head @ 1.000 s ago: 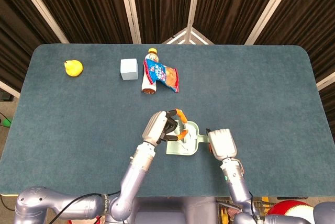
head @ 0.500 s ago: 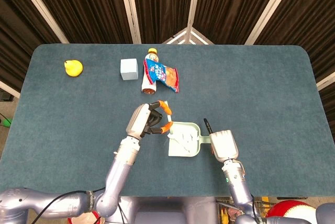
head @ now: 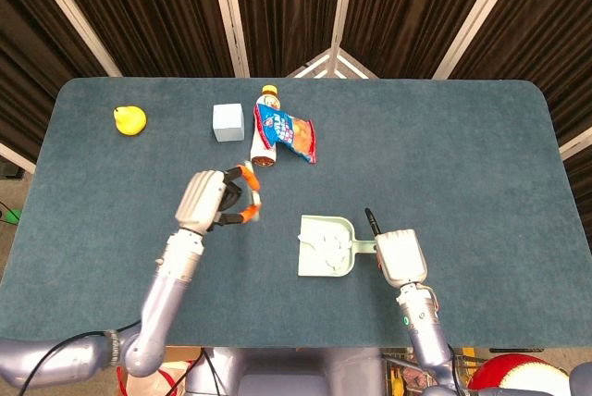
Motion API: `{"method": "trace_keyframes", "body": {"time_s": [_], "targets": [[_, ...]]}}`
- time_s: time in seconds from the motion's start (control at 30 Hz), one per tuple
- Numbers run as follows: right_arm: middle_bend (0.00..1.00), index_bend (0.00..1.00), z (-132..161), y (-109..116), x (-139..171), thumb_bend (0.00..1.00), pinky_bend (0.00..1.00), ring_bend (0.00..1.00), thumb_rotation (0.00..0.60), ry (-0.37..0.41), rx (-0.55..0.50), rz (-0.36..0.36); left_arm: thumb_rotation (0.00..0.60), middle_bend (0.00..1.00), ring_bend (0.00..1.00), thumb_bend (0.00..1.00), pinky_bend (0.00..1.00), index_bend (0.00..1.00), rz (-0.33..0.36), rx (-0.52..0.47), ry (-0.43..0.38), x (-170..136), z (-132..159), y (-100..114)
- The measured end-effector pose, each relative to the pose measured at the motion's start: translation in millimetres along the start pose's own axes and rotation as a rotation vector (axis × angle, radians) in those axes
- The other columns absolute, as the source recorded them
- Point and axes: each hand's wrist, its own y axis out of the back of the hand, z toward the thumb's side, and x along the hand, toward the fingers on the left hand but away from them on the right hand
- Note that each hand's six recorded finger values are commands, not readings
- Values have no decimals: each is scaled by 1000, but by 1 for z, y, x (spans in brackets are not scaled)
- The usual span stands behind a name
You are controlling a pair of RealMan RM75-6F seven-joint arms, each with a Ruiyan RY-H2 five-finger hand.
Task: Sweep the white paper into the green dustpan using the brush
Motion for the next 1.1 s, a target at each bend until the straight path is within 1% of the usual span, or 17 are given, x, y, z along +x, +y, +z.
{"method": "trace_keyframes", "body": {"time_s": [0.13, 0.3, 0.37, 0.4, 0.43, 0.47, 0.5, 0.53, 0.57, 0.63, 0.7, 0.77, 0.9, 0.97, 1.0, 1.03, 1.1], "targets": [[856, 0, -1, 4, 4, 480, 874, 870, 600, -2, -16, -3, 600, 1000, 1000, 530, 1000, 774, -7, 221, 3, -8, -19, 26], [856, 0, -3, 7, 9, 480, 874, 871, 600, -6, -30, -4, 600, 1000, 1000, 529, 1000, 744, -37, 495, 16, -21, -44, 50], [856, 0, -4, 9, 10, 480, 874, 871, 600, -6, -32, -7, 600, 988, 997, 473, 1000, 684, -53, 605, 25, -26, -52, 55], [856, 0, -4, 9, 11, 480, 874, 871, 600, -5, -33, -7, 600, 965, 986, 408, 1000, 627, -60, 651, 30, -28, -56, 56], [856, 0, -3, 10, 12, 480, 874, 871, 600, -5, -36, -8, 600, 910, 955, 299, 1000, 527, -71, 714, 40, -31, -60, 58], [856, 0, -3, 11, 12, 480, 874, 870, 600, -5, -39, -9, 600, 815, 901, 187, 1000, 414, -80, 762, 49, -33, -64, 60], [856, 0, -3, 11, 13, 480, 874, 870, 600, -5, -41, -9, 600, 713, 849, 106, 997, 319, -90, 811, 59, -35, -68, 61], [856, 0, -3, 12, 13, 480, 874, 871, 600, -4, -42, -11, 600, 589, 788, 43, 983, 224, -105, 874, 74, -37, -73, 63], [856, 0, -2, 12, 14, 480, 874, 871, 600, -3, -41, -12, 600, 485, 730, 12, 950, 151, -118, 919, 87, -39, -77, 64], [856, 0, -2, 13, 15, 480, 874, 871, 600, -3, -40, -13, 600, 369, 638, 0, 866, 62, -152, 998, 123, -44, -86, 65], [856, 0, -2, 13, 15, 480, 874, 871, 600, -4, -40, -15, 600, 296, 570, 0, 798, 14, -175, 1026, 149, -47, -92, 66], [856, 0, -2, 14, 15, 480, 874, 868, 600, -3, -38, -16, 600, 267, 524, 0, 755, 1, -183, 1022, 157, -50, -93, 66], [841, 0, -3, 17, 17, 479, 873, 830, 600, 1, -36, -25, 600, 185, 410, 0, 652, 0, -173, 948, 154, -54, -89, 67], [783, 0, -5, 19, 17, 479, 849, 773, 600, 2, -39, -32, 600, 123, 342, 0, 589, 0, -158, 901, 147, -57, -85, 68], [735, 0, -5, 20, 17, 479, 820, 727, 600, 3, -39, -36, 600, 93, 309, 0, 562, 0, -150, 882, 143, -58, -84, 69], [682, 0, -7, 23, 17, 479, 786, 671, 600, 6, -38, -45, 600, 68, 275, 0, 535, 0, -140, 857, 138, -61, -83, 71], [568, 0, -10, 26, 18, 480, 684, 542, 600, 8, -37, -60, 600, 45, 227, 0, 497, 0, -125, 820, 132, -65, -81, 74]]}}
